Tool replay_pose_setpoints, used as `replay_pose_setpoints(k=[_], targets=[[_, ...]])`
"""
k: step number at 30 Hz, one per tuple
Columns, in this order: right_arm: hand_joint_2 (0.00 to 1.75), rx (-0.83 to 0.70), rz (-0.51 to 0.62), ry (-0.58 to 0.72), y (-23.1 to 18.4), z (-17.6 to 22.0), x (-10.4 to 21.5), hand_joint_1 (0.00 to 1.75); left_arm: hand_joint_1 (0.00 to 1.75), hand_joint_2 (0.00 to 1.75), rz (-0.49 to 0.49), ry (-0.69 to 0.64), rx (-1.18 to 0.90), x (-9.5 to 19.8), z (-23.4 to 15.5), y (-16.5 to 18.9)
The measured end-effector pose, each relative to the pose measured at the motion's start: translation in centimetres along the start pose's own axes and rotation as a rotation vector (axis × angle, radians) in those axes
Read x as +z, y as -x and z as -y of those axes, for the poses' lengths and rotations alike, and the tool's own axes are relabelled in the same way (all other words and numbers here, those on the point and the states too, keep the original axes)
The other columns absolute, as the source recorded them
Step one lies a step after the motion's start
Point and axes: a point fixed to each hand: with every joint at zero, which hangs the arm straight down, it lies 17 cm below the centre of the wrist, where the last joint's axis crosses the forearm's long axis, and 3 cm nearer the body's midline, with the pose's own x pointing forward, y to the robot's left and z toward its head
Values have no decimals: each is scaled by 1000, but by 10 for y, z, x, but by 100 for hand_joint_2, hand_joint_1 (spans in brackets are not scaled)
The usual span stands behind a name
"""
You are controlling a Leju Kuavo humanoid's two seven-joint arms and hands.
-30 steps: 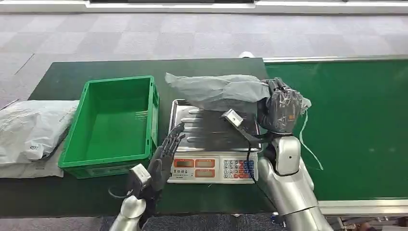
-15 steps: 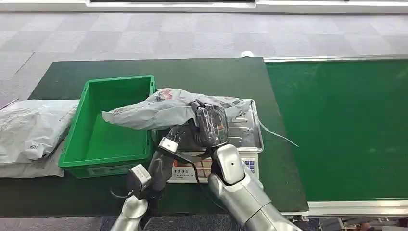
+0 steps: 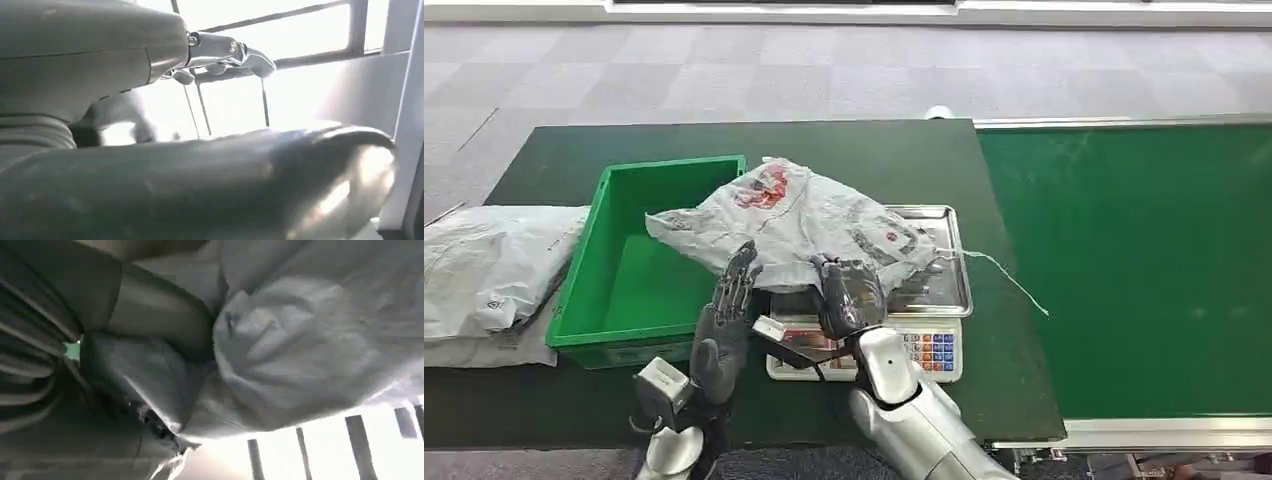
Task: Moved the parcel from conveyor to table for the left to box.
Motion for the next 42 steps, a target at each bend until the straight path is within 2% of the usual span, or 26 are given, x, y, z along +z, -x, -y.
replay_pose_setpoints(k=[4,9,13,14,18,22,26,29,34,40,41,42], targets=[[175,106,-98,-110,24,-36,28,175,0,0,18,-52,-36,8,-16,-13],[175,266,-239,-195,88,-49,64,175,0,0,43,-121,-69,14,-35,-29],[175,371,-249,-205,123,-48,89,175,0,0,54,-158,-81,17,-47,-36],[175,385,-253,-204,128,-47,92,2,0,0,56,-162,-83,17,-49,-37],[175,419,-274,-197,146,-43,116,0,0,0,54,-178,-83,17,-54,-37],[175,400,-296,-113,153,-24,142,0,0,0,64,-189,-97,11,-58,-37],[175,375,-286,-72,150,-13,153,0,0,0,67,-186,-98,7,-58,-37],[175,298,-231,39,133,8,156,0,0,0,69,-183,-98,3,-59,-35],[175,-77,-107,330,87,83,168,0,0,0,57,-184,-107,3,-60,-28],[175,-228,-90,538,81,144,182,0,0,0,55,-182,-125,3,-60,-26],[0,-238,-91,569,83,153,181,0,0,0,54,-180,-125,2,-59,-26],[0,-245,-97,592,84,159,181,0,0,0,54,-179,-124,2,-59,-26]])
